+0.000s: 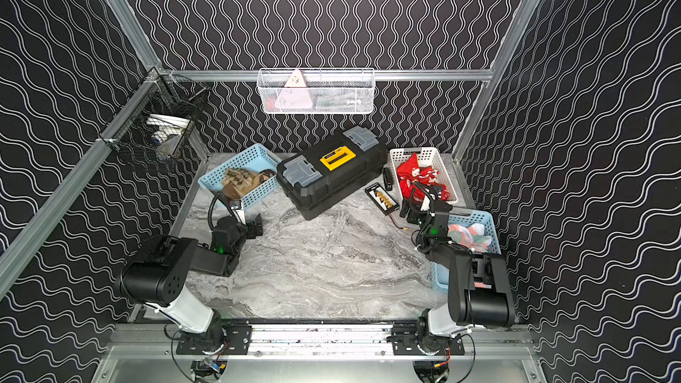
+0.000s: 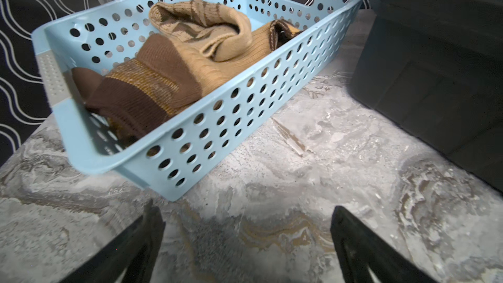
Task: Sort the socks into the basket by color
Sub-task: Reset both arms
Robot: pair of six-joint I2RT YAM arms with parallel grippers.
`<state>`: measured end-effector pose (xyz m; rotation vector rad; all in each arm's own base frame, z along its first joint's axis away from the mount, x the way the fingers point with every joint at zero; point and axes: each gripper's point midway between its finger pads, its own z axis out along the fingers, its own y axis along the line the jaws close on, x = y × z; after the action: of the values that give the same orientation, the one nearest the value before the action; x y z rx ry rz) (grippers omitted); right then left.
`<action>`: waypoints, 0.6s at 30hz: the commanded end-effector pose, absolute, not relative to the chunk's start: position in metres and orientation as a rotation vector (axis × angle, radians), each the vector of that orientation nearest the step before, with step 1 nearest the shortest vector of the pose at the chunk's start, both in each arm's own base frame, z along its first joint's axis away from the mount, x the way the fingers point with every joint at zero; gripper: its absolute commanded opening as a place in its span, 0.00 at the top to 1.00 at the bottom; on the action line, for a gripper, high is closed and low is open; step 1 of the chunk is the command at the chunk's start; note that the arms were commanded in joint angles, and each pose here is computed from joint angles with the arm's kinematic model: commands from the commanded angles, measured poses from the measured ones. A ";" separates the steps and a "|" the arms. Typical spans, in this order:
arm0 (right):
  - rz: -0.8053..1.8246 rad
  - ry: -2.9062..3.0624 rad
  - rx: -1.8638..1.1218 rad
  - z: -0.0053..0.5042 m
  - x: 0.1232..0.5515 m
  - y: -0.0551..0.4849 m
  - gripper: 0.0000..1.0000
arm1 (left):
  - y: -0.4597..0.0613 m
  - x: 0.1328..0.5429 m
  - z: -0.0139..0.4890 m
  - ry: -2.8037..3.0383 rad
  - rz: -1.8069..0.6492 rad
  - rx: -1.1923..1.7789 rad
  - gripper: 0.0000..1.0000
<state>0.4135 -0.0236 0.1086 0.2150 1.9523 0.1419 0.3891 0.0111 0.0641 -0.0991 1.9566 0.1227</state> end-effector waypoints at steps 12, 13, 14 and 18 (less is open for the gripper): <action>0.097 1.956 0.246 0.070 0.401 -0.032 0.00 | 0.006 0.398 0.079 1.902 0.151 -0.069 0.01; 0.096 1.949 0.245 0.071 0.402 -0.032 0.00 | 0.006 0.398 0.079 1.900 0.153 -0.069 0.01; 0.096 1.929 0.239 0.072 0.402 -0.032 0.00 | 0.006 0.398 0.079 1.901 0.151 -0.067 0.01; 0.094 1.946 0.242 0.071 0.402 -0.032 0.00 | 0.005 0.398 0.078 1.903 0.152 -0.063 0.01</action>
<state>0.4131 -0.0322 0.1060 0.1841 1.8016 0.0774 0.3929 0.0042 0.0683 -0.0787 1.9425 0.1351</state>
